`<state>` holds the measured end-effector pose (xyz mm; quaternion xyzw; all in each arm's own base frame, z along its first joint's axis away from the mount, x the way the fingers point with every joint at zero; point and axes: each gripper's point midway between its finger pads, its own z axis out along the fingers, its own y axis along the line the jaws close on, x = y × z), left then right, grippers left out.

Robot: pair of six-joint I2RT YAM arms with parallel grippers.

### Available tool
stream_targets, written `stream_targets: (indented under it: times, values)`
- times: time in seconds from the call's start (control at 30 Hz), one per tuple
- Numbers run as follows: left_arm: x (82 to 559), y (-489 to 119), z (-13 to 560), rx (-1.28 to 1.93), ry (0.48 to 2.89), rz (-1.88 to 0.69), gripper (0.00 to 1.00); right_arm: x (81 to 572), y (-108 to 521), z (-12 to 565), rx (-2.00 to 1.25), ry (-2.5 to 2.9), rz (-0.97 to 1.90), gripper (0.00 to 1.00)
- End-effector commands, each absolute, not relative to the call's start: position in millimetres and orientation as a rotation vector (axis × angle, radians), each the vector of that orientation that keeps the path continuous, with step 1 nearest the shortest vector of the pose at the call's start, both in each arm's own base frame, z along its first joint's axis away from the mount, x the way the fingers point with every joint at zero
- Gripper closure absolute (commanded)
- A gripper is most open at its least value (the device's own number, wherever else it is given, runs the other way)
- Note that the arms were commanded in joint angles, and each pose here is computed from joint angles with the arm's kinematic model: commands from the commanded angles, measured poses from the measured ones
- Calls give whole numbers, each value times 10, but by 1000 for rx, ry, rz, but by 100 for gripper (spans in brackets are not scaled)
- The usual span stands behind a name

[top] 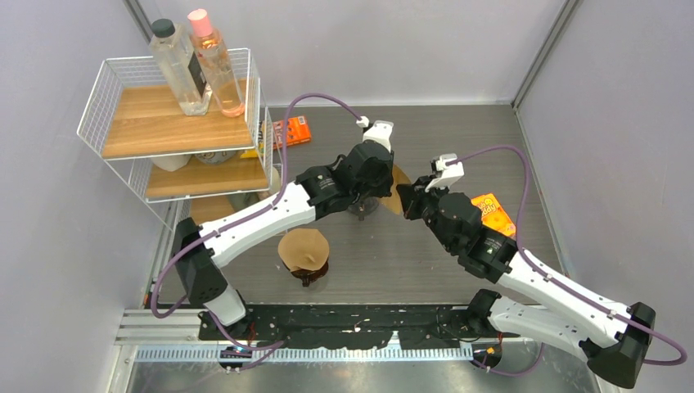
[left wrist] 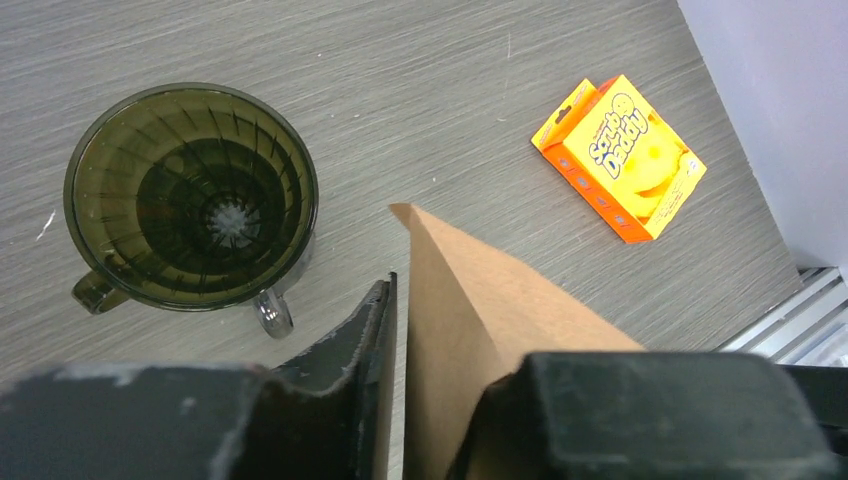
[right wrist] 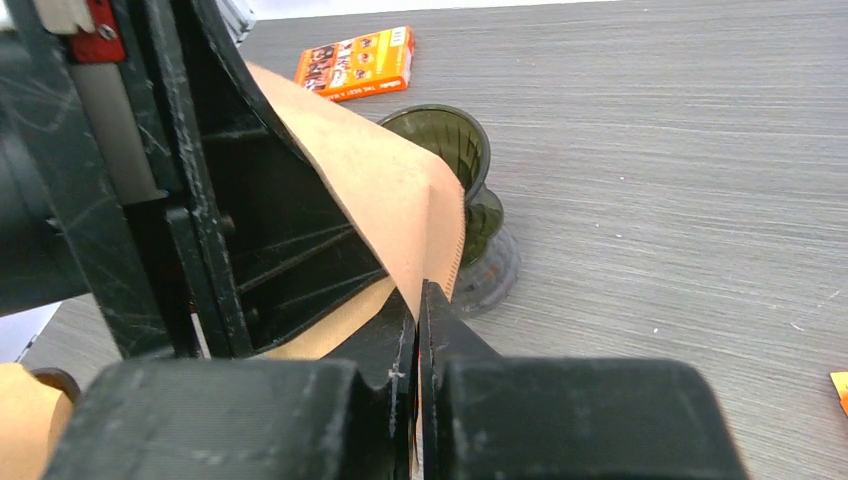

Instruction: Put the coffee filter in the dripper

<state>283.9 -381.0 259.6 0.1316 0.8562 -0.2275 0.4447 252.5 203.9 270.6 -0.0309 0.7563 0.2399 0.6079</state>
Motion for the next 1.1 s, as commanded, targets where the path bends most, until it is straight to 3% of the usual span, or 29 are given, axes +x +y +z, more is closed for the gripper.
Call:
stream_targets:
  times: [0.0, 0.77, 1.07]
  values:
    - [2913, -3843, 2875, 283, 2058, -578, 80, 2612, 1953, 2808, 26, 1709, 515, 95]
    - [2837, -3604, 2753, 388, 2115, -430, 86, 2676, 1570, 2701, 231, 1757, 331, 95]
    - [2778, -3696, 2770, 465, 2120, -461, 87, 2590, 1906, 2795, 123, 1785, 516, 95]
